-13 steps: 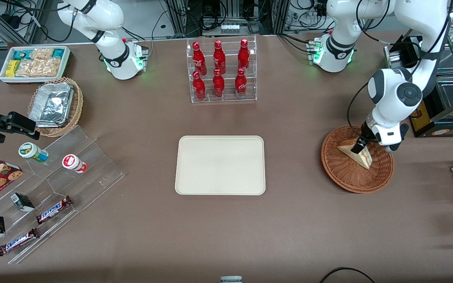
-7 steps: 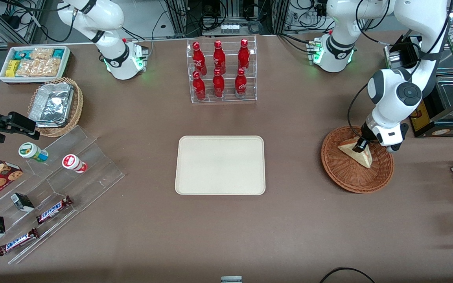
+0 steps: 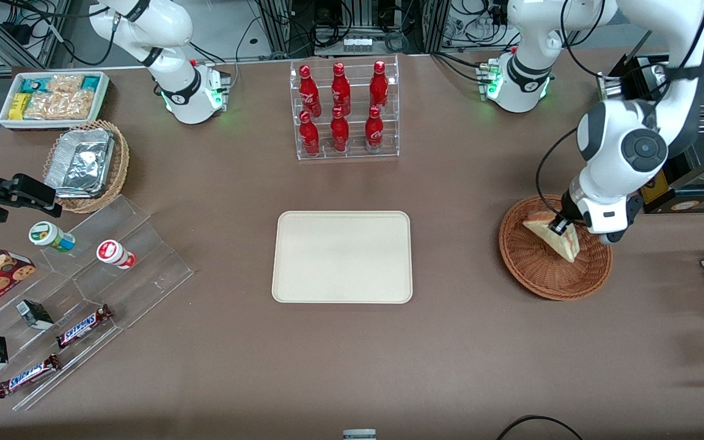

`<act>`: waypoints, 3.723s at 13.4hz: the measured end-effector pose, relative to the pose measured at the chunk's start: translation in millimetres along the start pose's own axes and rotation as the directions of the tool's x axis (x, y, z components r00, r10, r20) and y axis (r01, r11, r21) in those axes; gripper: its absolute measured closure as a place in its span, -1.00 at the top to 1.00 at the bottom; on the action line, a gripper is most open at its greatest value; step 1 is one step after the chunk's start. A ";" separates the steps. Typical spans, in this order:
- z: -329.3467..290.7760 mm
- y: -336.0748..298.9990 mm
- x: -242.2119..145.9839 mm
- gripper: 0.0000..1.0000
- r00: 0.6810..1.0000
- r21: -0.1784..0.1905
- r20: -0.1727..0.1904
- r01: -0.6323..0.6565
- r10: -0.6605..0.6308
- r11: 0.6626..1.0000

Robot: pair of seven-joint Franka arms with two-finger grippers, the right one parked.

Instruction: Place sandwich from basket to tray

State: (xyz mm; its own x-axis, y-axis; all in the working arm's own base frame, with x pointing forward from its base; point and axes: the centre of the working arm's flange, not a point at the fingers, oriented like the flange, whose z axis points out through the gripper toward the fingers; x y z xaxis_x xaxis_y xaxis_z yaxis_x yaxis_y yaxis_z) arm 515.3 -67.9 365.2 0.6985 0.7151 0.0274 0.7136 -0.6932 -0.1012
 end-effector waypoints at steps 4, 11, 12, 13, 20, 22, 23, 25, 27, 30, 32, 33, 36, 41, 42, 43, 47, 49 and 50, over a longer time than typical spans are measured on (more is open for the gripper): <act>-117.7 58.3 -70.8 -0.67 0.985 -0.019 -0.058 -0.165 0.163 0.986; -109.0 161.6 -221.4 -0.67 0.863 -0.046 -0.105 -0.501 0.494 0.864; -94.3 179.8 -237.3 -0.67 0.847 -0.058 -0.113 -0.528 0.520 0.847; -77.9 196.5 -250.9 -0.67 0.832 -0.076 -0.124 -0.551 0.540 0.831; 31.5 273.0 -280.3 -0.67 0.797 -0.089 -0.131 -0.602 0.590 0.793; 46.9 280.1 -287.5 -0.67 0.780 -0.065 -0.137 -0.622 0.611 0.780; 55.0 281.2 -293.0 -0.67 0.769 -0.044 -0.148 -0.633 0.622 0.773; 70.4 281.7 -299.8 -0.67 0.765 -0.013 -0.156 -0.634 0.625 0.773; 79.9 281.7 -300.7 -0.67 0.763 0.000 -0.151 -0.636 0.629 0.772; 84.2 282.8 -300.7 -0.70 0.762 -0.002 -0.153 -0.637 0.629 0.771; 86.8 282.9 -301.2 -0.69 0.762 -0.001 -0.151 -0.637 0.630 0.771; 88.7 283.0 -301.5 -0.61 0.762 0.000 -0.150 -0.637 0.630 0.771; 86.9 285.3 -300.7 0.00 0.764 -0.005 -0.155 -0.635 0.627 0.772; 25.9 295.1 -289.2 1.00 0.784 -0.029 -0.191 -0.605 0.590 0.795; -3.2 291.8 -284.1 1.00 0.801 -0.031 -0.198 -0.581 0.565 0.813; -33.7 285.7 -280.1 1.00 0.819 -0.040 -0.207 -0.554 0.536 0.831; -146.4 237.9 -257.5 1.00 0.862 -0.048 -0.225 -0.475 0.454 0.879; -195.0 205.2 -232.0 1.00 0.887 -0.050 -0.224 -0.425 0.404 0.904; -217.1 188.4 -218.0 1.00 0.897 -0.058 -0.223 -0.403 0.382 0.913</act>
State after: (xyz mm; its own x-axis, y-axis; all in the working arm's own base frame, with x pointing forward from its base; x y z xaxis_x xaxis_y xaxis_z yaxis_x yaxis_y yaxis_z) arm 509.1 -374.0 556.0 0.9109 0.3564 0.2080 0.3731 -0.9266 -0.0462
